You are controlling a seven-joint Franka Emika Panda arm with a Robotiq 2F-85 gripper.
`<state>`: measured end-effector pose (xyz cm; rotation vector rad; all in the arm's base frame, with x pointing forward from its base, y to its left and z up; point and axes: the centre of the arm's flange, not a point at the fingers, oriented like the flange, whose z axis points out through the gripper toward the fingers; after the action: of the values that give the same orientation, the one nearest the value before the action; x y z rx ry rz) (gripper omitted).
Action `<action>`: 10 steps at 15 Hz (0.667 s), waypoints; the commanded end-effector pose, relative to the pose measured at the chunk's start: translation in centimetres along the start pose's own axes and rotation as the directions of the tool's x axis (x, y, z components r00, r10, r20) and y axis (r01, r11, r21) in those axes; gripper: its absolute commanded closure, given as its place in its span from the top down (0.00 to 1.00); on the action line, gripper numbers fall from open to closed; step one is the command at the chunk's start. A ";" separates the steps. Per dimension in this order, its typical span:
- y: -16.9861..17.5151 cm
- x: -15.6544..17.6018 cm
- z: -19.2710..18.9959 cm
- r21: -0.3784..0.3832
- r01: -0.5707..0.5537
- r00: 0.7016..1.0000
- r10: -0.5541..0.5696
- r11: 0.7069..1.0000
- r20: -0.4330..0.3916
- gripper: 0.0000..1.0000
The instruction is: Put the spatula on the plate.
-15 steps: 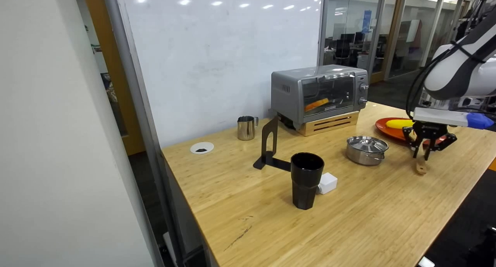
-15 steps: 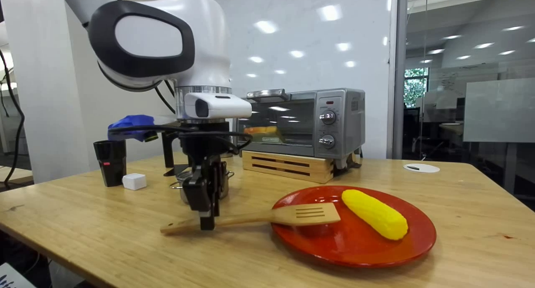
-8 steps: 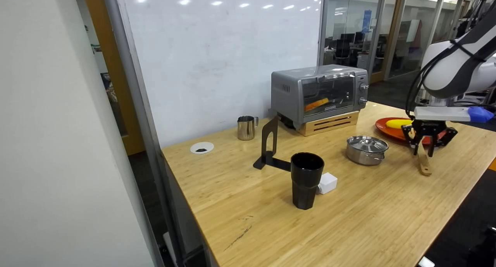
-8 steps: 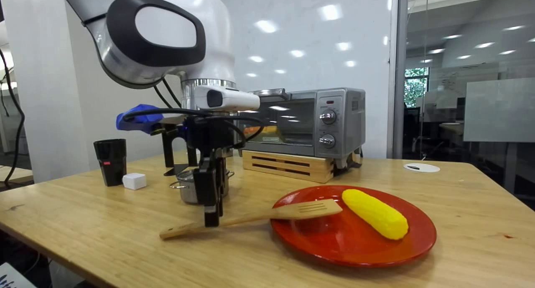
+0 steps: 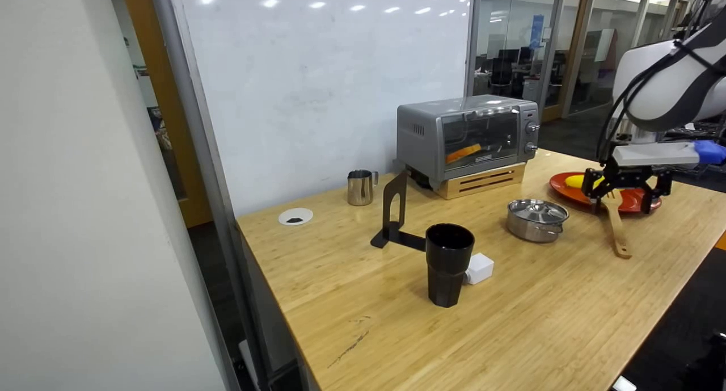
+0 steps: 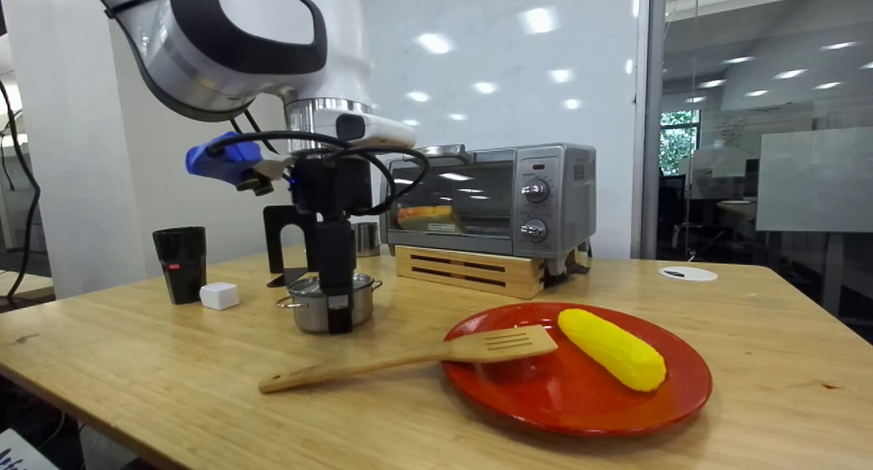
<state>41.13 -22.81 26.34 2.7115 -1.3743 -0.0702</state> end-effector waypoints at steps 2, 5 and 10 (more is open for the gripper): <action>0.3 -5.5 -6.0 0.022 0.249 0.968 -0.249 0.968 0.006 1.00; -0.1 -9.0 -9.3 0.023 0.402 0.915 -0.403 0.915 0.001 1.00; 0.1 -14.0 -13.8 0.001 0.630 0.776 -0.629 0.777 -0.031 1.00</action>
<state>36.68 -12.85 37.46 3.0070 -0.6108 -0.0922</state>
